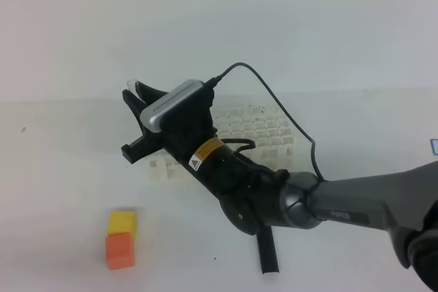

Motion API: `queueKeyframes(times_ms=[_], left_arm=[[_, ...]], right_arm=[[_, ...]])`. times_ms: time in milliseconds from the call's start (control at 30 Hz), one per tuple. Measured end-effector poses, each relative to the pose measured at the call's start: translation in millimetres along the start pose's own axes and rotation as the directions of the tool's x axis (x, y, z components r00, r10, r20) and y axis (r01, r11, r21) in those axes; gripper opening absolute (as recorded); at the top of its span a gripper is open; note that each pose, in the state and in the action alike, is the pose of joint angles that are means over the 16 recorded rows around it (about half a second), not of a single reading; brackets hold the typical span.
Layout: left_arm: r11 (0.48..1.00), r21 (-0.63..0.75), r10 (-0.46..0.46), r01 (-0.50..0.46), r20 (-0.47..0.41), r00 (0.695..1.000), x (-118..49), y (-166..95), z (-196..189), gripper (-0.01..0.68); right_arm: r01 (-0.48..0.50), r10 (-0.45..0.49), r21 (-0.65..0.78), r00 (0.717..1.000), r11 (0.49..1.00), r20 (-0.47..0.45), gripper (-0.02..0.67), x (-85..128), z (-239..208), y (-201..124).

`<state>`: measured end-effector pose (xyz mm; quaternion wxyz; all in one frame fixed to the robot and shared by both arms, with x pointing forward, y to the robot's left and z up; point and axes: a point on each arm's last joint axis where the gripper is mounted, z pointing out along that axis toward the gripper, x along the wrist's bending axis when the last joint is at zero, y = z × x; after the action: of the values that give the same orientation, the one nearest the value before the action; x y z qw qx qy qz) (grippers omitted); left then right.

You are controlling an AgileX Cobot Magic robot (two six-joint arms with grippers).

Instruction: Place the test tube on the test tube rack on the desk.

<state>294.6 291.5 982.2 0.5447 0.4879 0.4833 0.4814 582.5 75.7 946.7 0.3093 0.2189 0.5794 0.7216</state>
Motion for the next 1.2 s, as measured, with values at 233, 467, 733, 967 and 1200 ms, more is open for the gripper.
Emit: queueKeyframes(times_ms=[233,467,733,967,1200], left_arm=[[1.0,0.0,0.0,0.0,0.0,1.0,0.0,0.0,0.0,-0.001],[1.0,-0.001,0.0,0.0,0.0,1.0,0.0,0.6,0.0,-0.001],[1.0,-0.002,0.0,0.0,0.0,1.0,-0.1,1.1,0.1,-0.001],[1.0,0.0,-0.001,0.001,0.0,1.0,0.0,0.5,0.1,-0.001],[1.0,0.0,-0.003,0.003,0.0,1.0,0.0,0.5,0.1,-0.001]], right_arm=[[-0.001,0.001,0.004,1.0,1.0,0.002,0.129,0.2,-1.2,-7.0],[0.0,0.0,0.008,1.0,1.0,0.001,0.138,0.3,-1.5,-9.0],[0.0,0.0,0.011,1.0,1.0,0.001,0.157,0.3,-1.5,-9.3],[0.0,0.0,0.014,1.0,1.0,0.001,0.166,0.3,-1.5,-9.5],[-0.001,0.001,0.014,1.0,1.0,0.001,0.168,0.3,-1.5,-9.6]])
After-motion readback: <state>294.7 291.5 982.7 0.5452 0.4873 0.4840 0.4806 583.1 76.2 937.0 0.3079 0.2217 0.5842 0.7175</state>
